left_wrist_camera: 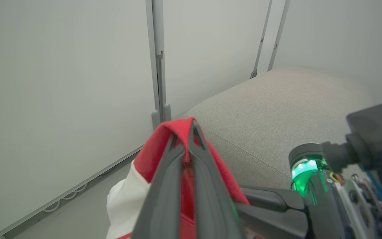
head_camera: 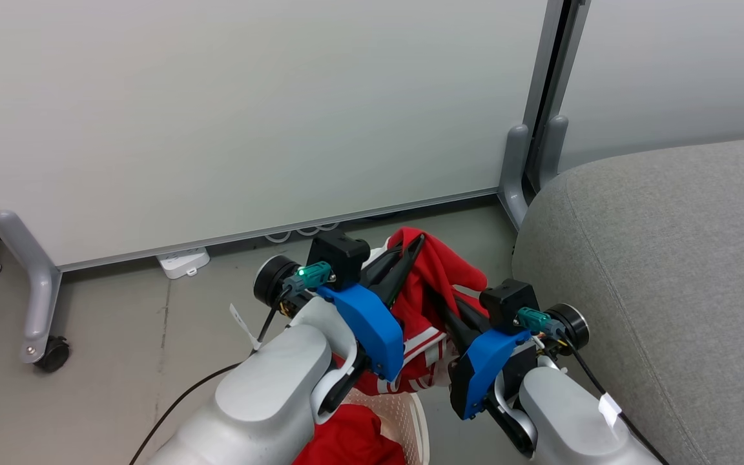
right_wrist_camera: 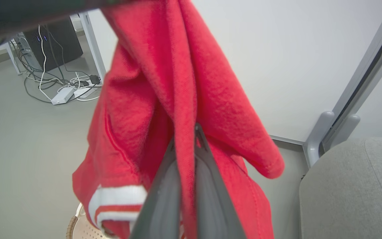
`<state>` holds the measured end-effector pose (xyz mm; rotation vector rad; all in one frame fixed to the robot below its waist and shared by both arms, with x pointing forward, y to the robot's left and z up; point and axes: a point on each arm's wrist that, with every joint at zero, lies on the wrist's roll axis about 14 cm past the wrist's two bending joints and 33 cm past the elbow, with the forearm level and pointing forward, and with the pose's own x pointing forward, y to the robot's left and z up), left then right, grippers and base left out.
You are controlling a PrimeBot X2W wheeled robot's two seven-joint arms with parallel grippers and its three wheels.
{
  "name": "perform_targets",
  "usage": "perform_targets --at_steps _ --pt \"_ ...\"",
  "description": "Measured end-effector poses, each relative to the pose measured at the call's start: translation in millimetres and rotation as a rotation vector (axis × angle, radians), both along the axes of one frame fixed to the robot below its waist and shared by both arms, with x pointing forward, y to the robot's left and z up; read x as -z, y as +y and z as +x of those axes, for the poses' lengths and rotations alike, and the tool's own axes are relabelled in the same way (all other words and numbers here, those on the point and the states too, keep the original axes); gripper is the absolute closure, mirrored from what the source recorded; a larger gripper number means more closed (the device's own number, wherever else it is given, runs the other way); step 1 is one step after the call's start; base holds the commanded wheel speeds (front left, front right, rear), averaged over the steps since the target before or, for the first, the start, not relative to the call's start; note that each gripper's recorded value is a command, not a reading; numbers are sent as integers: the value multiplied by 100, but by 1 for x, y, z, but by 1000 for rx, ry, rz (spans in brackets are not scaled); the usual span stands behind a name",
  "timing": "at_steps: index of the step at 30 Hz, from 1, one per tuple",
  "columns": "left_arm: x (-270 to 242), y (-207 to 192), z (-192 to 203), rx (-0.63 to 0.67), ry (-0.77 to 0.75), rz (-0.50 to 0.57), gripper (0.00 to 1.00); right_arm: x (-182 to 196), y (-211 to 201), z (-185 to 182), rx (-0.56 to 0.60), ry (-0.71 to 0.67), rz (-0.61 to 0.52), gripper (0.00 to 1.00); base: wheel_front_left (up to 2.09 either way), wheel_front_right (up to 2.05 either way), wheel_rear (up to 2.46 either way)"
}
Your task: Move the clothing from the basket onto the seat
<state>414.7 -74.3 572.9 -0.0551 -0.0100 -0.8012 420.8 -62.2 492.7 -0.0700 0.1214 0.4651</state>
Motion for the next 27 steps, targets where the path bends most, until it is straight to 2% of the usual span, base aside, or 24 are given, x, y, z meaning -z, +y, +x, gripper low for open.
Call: perform_targets --at_steps 1,2,18,27 --pt "0 0 0 0 2 0 7 0 0 0 1 0 1 100 0 0 0" --pt "1 0 0 -1 2 1 0 0 0 0 1 0 1 100 0 0 0" --pt "8 8 -3 -16 1 -30 0 -4 0 4 3 -12 15 100 0 0 0" --pt "20 39 -16 -68 -13 -79 0 -7 -1 9 12 -29 27 100 0 0 0"
